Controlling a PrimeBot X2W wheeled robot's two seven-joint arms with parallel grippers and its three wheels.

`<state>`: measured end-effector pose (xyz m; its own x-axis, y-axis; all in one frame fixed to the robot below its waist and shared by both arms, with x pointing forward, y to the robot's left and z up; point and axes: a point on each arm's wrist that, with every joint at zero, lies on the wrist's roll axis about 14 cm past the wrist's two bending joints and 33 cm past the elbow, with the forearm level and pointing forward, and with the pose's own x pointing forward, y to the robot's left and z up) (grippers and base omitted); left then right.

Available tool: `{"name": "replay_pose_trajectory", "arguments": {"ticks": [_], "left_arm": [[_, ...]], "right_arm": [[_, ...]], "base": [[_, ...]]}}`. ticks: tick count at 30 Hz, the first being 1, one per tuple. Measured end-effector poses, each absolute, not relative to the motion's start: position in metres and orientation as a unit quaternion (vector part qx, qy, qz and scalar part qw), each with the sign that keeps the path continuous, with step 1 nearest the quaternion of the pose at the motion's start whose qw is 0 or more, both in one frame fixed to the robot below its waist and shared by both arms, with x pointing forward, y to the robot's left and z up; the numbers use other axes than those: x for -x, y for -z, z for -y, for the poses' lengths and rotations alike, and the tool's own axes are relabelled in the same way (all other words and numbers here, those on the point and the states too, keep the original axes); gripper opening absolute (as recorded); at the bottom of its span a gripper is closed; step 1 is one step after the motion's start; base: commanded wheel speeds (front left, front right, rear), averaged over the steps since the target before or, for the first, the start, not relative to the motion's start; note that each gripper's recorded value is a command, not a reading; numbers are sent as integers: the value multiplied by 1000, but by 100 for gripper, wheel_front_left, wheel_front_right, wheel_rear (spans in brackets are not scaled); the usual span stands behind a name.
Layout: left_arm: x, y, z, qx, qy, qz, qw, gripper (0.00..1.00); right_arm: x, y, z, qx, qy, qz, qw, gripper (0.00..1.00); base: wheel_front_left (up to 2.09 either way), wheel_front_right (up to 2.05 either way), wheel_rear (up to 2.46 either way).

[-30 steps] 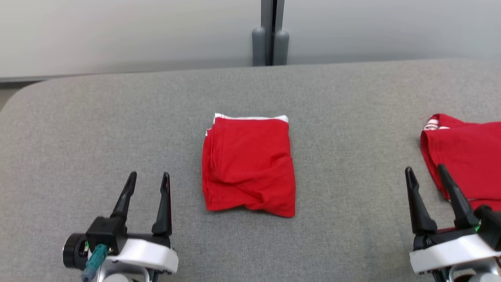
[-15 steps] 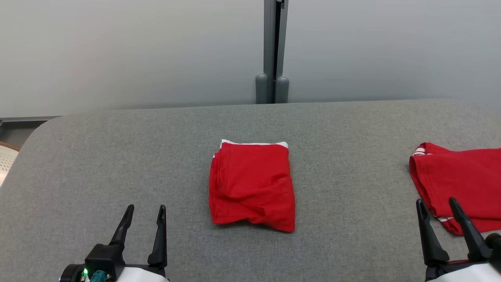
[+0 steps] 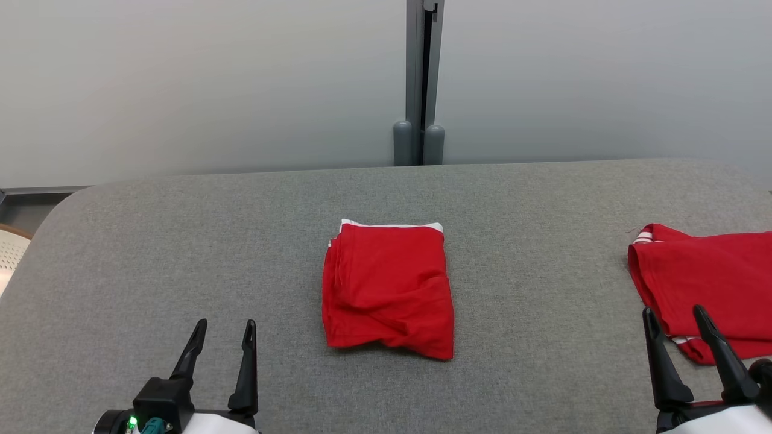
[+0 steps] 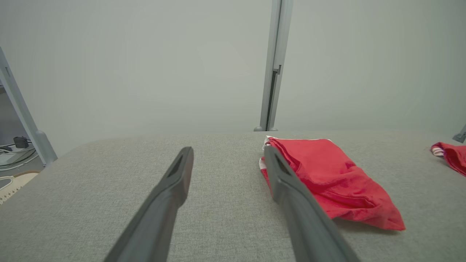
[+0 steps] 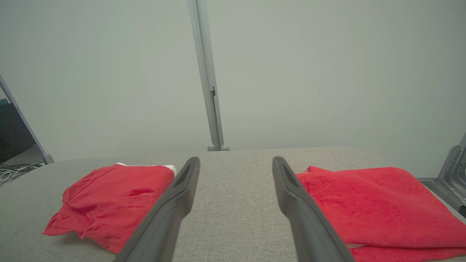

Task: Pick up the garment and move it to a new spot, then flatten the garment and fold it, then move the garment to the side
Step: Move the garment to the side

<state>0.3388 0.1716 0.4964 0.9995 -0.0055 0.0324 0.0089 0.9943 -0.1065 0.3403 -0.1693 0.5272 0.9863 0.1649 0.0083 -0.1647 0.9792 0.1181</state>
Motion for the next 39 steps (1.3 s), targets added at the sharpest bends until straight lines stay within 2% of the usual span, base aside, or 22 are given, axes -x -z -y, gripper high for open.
{"name": "replay_pose_trajectory", "arguments": {"ticks": [10,17,21,24,28,32,33,34,35,39], "left_arm": [[-340,-502,-172,54,2,24,998,100],[-361,-527,-171,60,-5,63,996,100],[-378,-538,-175,62,-12,79,995,100],[-386,-536,-185,62,-31,77,995,100],[-385,-526,-201,62,-59,62,994,100],[-386,-514,-209,55,-74,44,995,100],[-386,-514,-211,53,-77,43,995,100],[-387,-513,-211,53,-78,42,995,100],[-388,-512,-211,53,-78,40,995,100],[-392,-512,-207,53,-73,41,995,100]], "right_arm": [[-346,-522,161,-59,-98,-14,993,100],[-387,-506,126,-52,-156,-50,985,100],[-418,-484,94,-48,-202,-87,974,100],[-436,-445,56,-53,-248,-145,956,100],[-432,-400,20,-68,-287,-220,930,100],[-430,-368,6,-69,-300,-272,912,100],[-430,-366,2,-70,-305,-276,909,49],[-433,-366,-1,-72,-306,-275,908,20],[-431,-362,-2,-70,-309,-283,905,0],[-431,-368,-4,-55,-318,-277,905,0]], "base": [[0,0,0],[0,0,0],[0,0,0],[0,0,0],[0,0,0],[0,0,0],[0,0,0],[0,0,0],[0,0,0],[0,0,0]]}}
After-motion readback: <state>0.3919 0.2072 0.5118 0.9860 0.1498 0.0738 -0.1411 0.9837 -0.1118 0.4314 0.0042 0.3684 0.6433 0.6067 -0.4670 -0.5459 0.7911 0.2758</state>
